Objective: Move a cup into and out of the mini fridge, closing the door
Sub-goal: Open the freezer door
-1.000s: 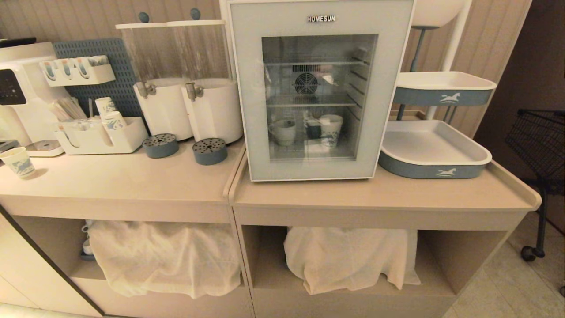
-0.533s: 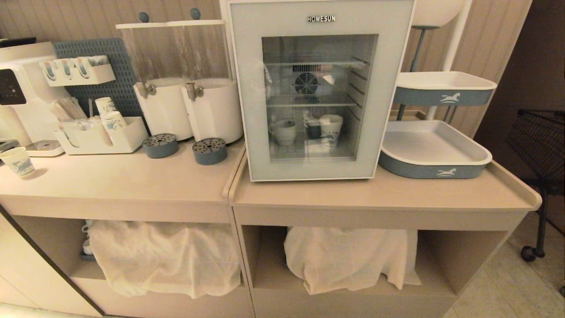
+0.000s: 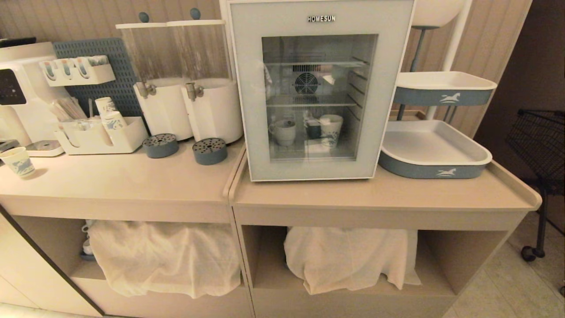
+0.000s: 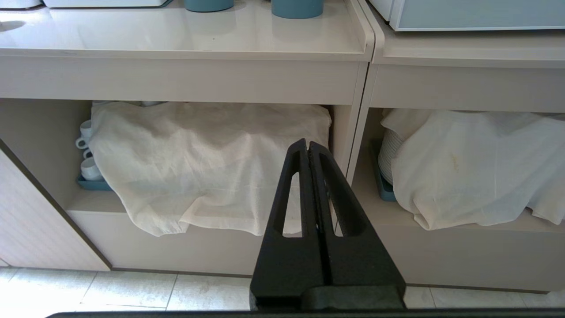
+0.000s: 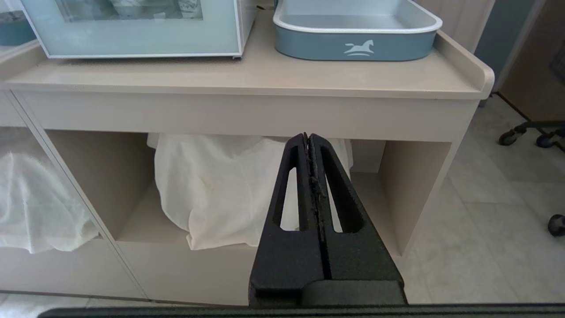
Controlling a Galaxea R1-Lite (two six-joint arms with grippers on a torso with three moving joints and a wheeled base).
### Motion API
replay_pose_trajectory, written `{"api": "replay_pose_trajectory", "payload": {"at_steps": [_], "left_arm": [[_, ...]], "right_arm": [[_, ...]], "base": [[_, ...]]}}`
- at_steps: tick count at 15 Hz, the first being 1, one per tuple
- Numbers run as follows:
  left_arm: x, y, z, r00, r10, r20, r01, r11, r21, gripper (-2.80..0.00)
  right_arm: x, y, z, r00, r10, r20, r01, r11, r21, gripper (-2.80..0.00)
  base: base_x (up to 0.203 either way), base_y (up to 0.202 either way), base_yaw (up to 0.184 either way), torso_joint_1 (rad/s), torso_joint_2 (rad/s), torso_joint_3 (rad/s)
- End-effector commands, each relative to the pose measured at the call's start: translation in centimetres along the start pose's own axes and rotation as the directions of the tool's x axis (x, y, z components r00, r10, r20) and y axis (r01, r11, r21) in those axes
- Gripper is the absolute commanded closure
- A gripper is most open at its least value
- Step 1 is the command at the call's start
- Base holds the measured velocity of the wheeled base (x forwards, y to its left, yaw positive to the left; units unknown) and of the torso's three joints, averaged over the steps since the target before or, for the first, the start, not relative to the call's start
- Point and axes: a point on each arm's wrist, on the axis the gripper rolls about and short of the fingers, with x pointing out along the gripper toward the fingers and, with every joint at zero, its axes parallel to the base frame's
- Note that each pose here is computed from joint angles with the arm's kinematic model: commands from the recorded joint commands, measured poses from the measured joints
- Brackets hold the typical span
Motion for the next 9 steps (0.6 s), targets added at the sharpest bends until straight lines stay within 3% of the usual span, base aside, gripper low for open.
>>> {"api": "replay_pose_trajectory", "payload": {"at_steps": [1,9], "left_arm": [[0.01,0.00,0.01,1.000,0.000,-0.001,0.000,1.000,0.000,0.00],[0.00,0.00,0.00,1.000,0.000,0.000,0.000,1.000,0.000,0.00]], "right_arm": [[0.13,0.01,-0.42,1.000,-0.001,-0.018,0.001,1.000,0.006,0.00],[0.13,0.01,-0.42,1.000,-0.003,-0.018,0.003,1.000,0.016,0.00]], "base": [[0.000,0.000,0.000,0.000,0.00,0.000],[0.000,0.000,0.000,0.000,0.00,0.000]]}}
